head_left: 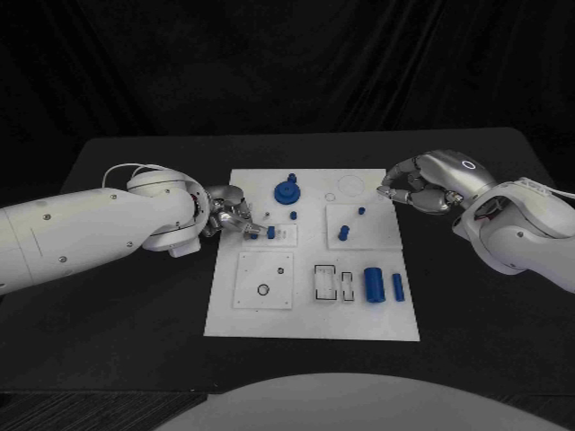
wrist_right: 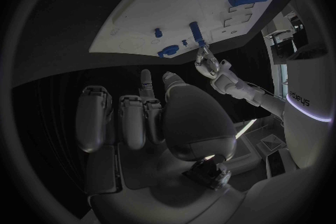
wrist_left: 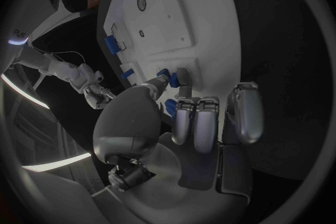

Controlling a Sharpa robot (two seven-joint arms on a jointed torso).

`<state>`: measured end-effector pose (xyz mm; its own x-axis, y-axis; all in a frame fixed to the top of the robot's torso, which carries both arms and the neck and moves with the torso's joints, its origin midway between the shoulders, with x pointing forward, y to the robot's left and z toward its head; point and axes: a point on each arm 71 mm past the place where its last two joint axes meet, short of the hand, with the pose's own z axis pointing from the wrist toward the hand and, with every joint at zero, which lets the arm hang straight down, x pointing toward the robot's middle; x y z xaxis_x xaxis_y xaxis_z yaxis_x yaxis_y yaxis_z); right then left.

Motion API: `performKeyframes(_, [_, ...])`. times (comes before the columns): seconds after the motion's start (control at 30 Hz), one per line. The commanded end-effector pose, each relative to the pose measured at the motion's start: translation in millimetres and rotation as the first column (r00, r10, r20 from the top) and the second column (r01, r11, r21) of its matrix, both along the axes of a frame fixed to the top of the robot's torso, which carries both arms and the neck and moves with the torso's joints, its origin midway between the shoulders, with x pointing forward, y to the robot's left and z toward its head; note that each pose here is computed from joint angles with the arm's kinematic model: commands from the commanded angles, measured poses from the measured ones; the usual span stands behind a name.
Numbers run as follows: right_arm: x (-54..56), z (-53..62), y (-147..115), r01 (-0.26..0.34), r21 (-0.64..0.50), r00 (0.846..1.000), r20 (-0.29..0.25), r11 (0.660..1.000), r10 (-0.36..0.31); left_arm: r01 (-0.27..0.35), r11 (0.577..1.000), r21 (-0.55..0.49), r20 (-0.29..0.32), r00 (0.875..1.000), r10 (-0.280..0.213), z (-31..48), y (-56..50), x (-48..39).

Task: Assemble the parts on the task board

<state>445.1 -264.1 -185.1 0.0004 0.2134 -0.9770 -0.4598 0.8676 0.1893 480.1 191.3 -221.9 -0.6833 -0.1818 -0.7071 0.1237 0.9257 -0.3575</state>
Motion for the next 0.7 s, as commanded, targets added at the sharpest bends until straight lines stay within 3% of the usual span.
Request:
performKeyframes(0.03, [0.0,-0.8,-1.1,0.016,-0.001,1.0,-0.005,1.0,-0.016,0.013,1.0,0.004,-0.018,1.0,-0.013,-3.0,-1.8,-2.1])
performKeyframes(0.7, [-0.3,-1.0,-1.2,0.014,-0.004,1.0,-0.008,1.0,-0.014,0.006,1.0,0.011,-0.02,1.0,-0.006,-3.5,0.0,-1.2])
